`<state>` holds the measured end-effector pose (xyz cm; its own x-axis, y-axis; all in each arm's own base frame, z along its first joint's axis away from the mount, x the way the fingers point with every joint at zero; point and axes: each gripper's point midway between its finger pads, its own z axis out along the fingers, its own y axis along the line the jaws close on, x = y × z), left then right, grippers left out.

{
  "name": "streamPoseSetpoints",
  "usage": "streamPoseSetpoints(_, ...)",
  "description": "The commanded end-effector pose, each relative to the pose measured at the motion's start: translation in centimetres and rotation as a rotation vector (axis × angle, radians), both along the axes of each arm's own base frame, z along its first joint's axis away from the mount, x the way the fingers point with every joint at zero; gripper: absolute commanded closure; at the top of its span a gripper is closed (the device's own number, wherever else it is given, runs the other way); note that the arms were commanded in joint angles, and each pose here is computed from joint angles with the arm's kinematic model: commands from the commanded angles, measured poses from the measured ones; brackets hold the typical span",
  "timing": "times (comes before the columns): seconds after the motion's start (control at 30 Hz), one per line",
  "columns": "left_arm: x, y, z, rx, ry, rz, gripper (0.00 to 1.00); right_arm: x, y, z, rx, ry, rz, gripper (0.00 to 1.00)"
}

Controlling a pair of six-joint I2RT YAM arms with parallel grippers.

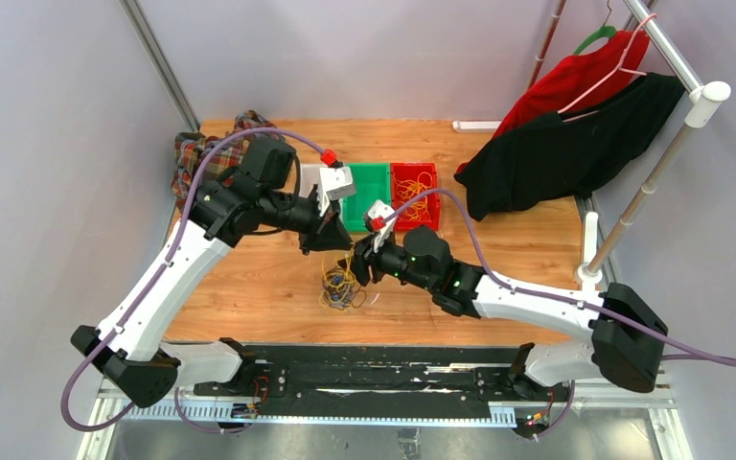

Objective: Untangle the cables

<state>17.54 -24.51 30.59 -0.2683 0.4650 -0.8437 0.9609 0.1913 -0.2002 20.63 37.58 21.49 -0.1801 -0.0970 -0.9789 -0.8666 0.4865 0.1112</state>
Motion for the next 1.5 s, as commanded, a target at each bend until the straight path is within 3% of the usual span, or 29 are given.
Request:
streamPoseSetpoints(0.0, -0.9, -0.2, 2.9, -0.059, -0.043, -0.024, 0.99, -0.2, 1.3, 0.1, 0.05, 0.035, 0.002, 0.51)
streamPoseSetpoints(0.47, -1.5, 0.3, 7.6, -0.128, -0.143, -0.012, 0.99, 1.7, -4.1, -9.8, -0.098, 0.127, -0.28, 0.66)
streamPoseSetpoints(0.77, -0.8, 1.3, 12.2, -0.162, -0.302, 0.047, 0.99, 1.7, -7.7, -14.7, -0.217, 0.148, -0.391, 0.71)
streamPoseSetpoints(0.87, -0.9, 1.4, 10.9, -0.141, -0.278, 0.05, 0.99, 2.0, -8.4, -11.8, -0.185, 0.106, -0.409, 0.67)
streamPoseSetpoints(1.03, 0.1, 1.5, 6.3, -0.051, -0.189, 0.084, 0.99, 1.5, -8.8, -2.9, -0.052, 0.01, -0.369, 0.43)
streamPoseSetpoints(1.13, 1.0, 1.5, 4.5, -0.004, -0.145, 0.117, 0.99, 0.8, -8.5, 0.4, -0.02, -0.018, -0.32, 0.34)
streamPoseSetpoints(1.47, 1.9, 1.7, 2.4, 0.055, -0.109, 0.159, 0.99, -2.2, -4.0, 7.2, 0.094, -0.119, -0.109, 0.3)
